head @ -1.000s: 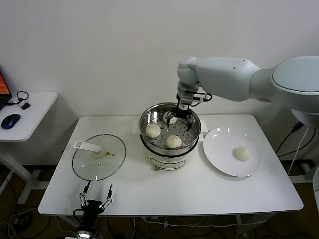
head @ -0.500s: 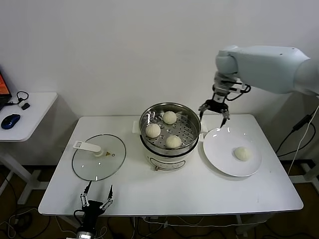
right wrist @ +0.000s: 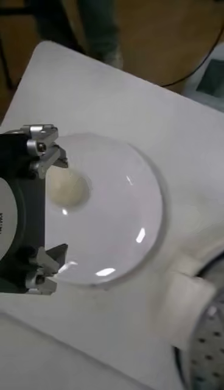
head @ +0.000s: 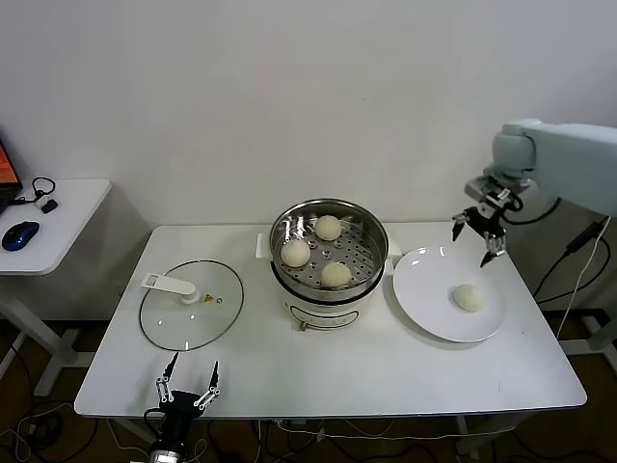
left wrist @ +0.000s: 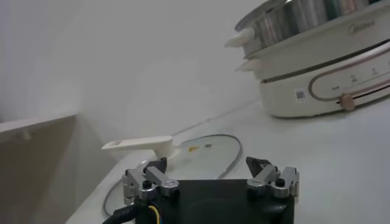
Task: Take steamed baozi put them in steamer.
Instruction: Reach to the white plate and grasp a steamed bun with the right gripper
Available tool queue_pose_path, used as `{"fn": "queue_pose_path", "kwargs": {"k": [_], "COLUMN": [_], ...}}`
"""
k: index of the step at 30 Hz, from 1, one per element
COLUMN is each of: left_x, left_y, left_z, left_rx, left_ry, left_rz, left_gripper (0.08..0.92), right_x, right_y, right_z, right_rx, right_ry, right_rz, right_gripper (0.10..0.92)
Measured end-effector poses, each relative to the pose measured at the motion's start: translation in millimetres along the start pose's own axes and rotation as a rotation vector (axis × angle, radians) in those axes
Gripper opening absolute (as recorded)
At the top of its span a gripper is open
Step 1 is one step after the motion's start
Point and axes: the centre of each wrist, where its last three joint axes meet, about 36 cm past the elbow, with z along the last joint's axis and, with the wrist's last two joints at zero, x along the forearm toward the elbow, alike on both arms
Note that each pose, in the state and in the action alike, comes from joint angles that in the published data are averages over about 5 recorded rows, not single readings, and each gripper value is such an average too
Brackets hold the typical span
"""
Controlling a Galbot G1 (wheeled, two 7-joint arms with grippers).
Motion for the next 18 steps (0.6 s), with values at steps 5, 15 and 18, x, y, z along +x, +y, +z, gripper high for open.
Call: {"fn": "queue_pose_path", "kwargs": {"k": [5, 15, 18], "left_x": [2.0, 6.9, 8.1], "left_y": [0.7, 1.9, 2.3], "left_z": [2.4, 7.0, 8.1], "left_rx": [-0.004, -0.014, -0.015], "left_ry": [0.008, 0.026, 0.03], "left_rz": [0.002, 0.006, 0.005], "left_gripper": [0.823, 0.823, 0.823], "right_x": [-32.6, -83.1, -95.5], "right_y": [12.7, 11.6, 11.0], "right_z": [20.2, 41.6, 45.4], "right_rx": [-0.093, -0.181, -0.198], "right_ry": [-0.001, -0.013, -0.012], "right_rz": [-0.024, -0.029, -0.031], "right_gripper": [0.823, 0.823, 0.823]}}
